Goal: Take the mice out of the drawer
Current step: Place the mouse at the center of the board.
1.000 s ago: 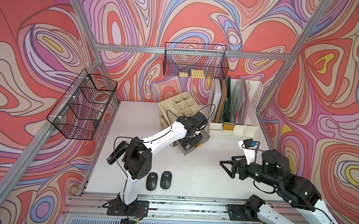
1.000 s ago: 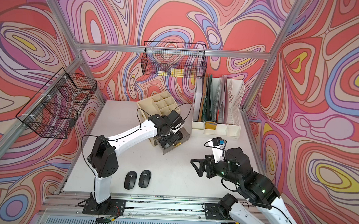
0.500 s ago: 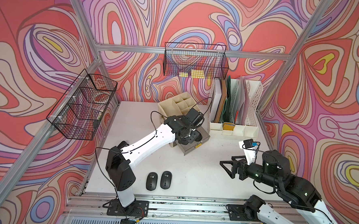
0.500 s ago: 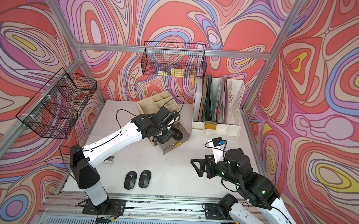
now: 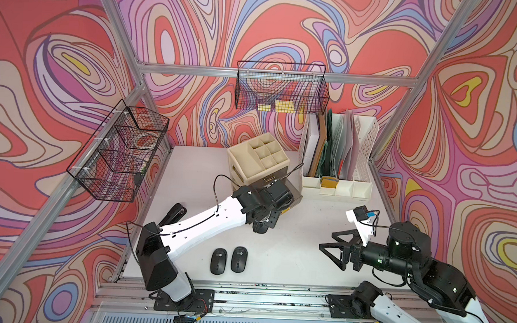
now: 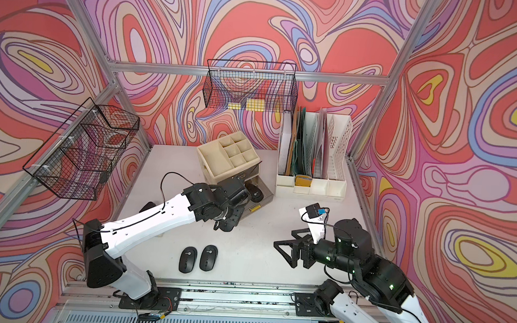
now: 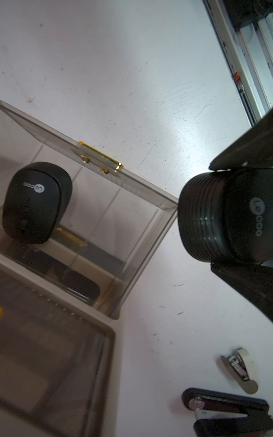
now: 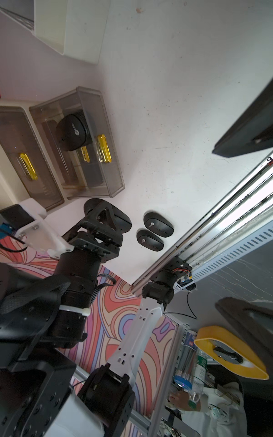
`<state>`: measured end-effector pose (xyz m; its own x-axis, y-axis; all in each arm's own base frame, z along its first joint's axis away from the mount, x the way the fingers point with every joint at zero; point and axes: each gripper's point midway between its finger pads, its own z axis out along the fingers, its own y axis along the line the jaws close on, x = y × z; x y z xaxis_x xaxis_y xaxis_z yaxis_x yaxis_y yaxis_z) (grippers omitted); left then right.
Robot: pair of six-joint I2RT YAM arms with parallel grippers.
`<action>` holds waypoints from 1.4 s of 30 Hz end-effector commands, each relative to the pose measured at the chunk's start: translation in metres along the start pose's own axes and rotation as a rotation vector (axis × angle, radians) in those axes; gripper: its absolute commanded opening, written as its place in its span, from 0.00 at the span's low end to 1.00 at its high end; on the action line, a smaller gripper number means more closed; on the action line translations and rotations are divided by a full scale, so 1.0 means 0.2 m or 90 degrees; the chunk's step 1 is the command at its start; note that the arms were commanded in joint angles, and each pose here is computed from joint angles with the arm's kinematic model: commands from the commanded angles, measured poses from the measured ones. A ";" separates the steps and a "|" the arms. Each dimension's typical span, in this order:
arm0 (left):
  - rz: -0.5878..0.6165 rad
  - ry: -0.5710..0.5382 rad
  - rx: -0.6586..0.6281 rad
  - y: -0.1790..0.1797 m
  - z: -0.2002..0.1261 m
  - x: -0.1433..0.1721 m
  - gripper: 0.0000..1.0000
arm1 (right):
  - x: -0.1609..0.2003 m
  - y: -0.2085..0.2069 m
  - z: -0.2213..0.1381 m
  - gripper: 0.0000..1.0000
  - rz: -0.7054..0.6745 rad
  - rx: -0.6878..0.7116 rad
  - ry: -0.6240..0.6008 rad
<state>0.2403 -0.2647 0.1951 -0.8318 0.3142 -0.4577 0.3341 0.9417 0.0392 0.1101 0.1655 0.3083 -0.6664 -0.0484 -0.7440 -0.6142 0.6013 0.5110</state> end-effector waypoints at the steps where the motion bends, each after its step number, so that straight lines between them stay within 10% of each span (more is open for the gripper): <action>1: -0.080 0.022 -0.002 -0.01 -0.01 0.13 0.55 | 0.05 0.07 -0.04 0.98 -0.019 -0.045 0.028; 14: -0.135 0.090 0.005 -0.19 0.30 0.53 0.55 | 0.13 0.06 -0.03 0.98 -0.014 -0.055 0.052; 42: -0.102 0.118 -0.078 -0.08 0.59 0.71 0.55 | 0.16 0.00 0.10 0.98 0.021 -0.054 0.073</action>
<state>0.1644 -0.2612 0.0278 -0.9454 0.1595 -0.2842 0.1539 0.9872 0.0420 0.0961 0.1761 0.2729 -0.7310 -0.1291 -0.6701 -0.6149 0.5503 0.5648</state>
